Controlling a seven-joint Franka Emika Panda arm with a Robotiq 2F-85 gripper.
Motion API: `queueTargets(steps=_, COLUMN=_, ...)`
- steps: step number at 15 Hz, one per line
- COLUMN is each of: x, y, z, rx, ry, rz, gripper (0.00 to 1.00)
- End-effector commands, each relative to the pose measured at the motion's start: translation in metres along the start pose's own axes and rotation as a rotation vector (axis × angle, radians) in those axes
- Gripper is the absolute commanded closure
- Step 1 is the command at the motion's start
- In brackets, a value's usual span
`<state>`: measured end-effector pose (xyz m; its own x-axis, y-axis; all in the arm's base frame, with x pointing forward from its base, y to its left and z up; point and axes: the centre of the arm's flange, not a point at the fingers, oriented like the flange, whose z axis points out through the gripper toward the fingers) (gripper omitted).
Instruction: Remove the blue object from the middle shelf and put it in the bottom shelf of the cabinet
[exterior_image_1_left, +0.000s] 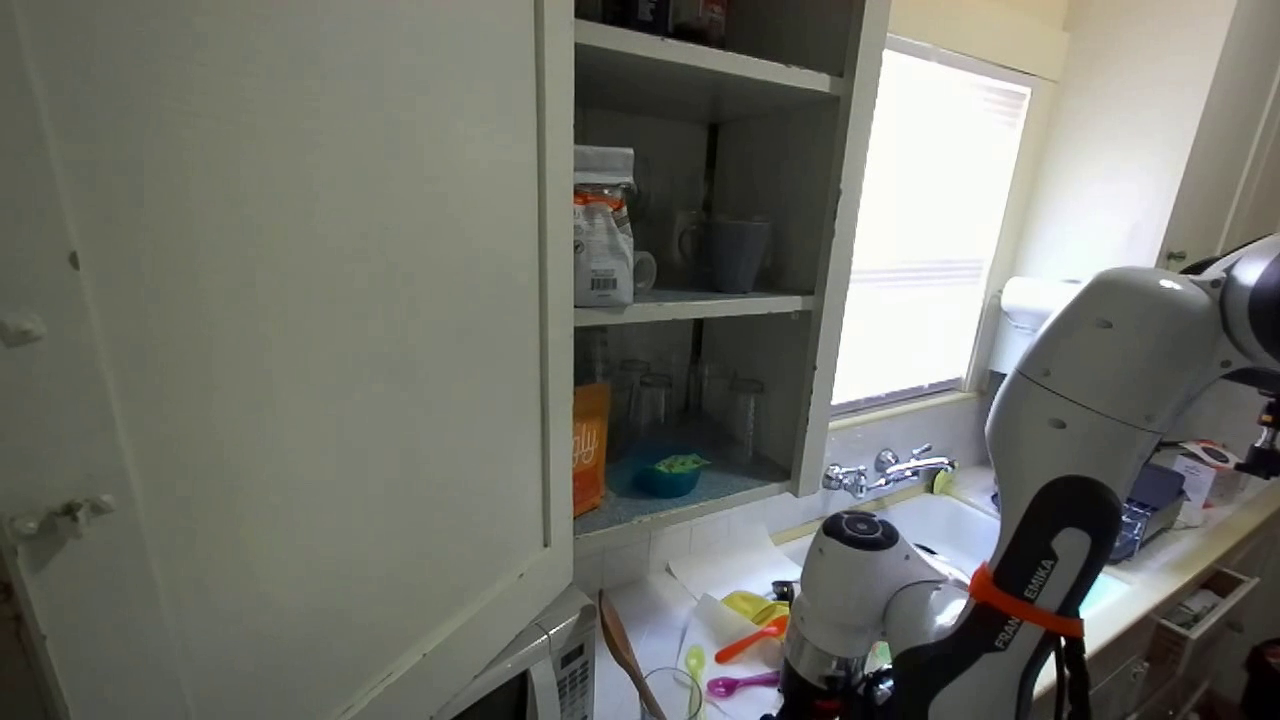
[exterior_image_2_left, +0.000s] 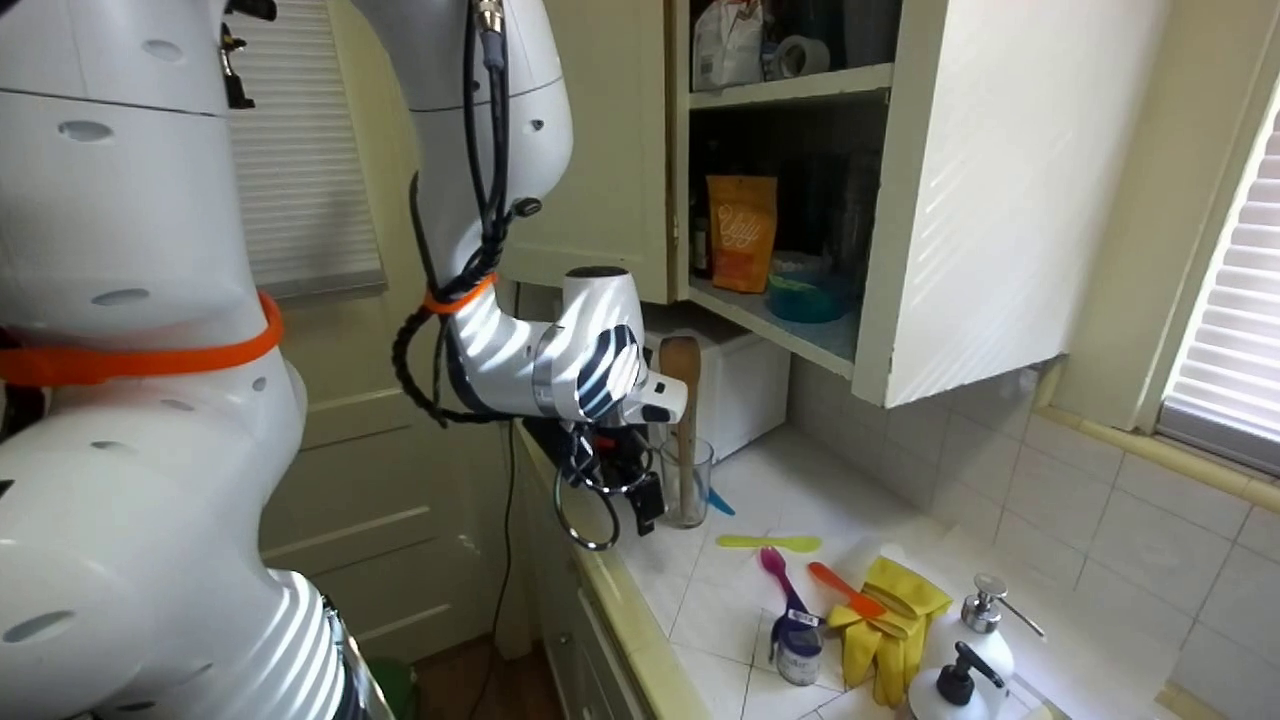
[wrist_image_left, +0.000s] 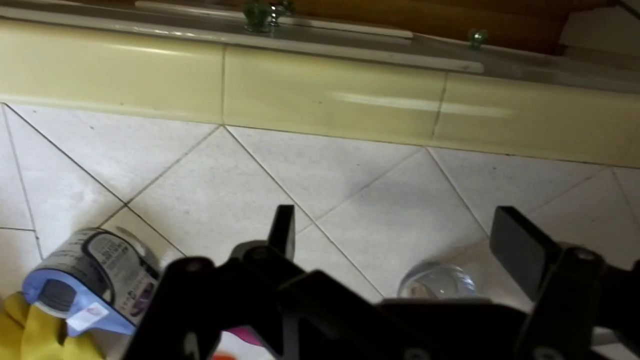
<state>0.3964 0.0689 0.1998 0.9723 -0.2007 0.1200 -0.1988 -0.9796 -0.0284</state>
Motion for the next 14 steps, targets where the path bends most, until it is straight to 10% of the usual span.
queueTargets(steps=1, x=-0.022, y=0.001, z=-0.075, rx=0.119, ry=-0.003, rz=-0.084, gripper=0.00)
queueTargets(steps=5, x=-0.022, y=-0.028, z=-0.084, rx=0.202, ry=-0.035, rz=-0.257, gripper=0.00)
queueTargets(steps=6, x=-0.010, y=-0.051, z=-0.014, rx=0.149, ry=0.000, rz=-0.188, gripper=0.00)
queueTargets(steps=14, x=-0.007, y=-0.057, z=-0.017, rx=0.183, ry=0.005, rz=-0.250, gripper=0.00)
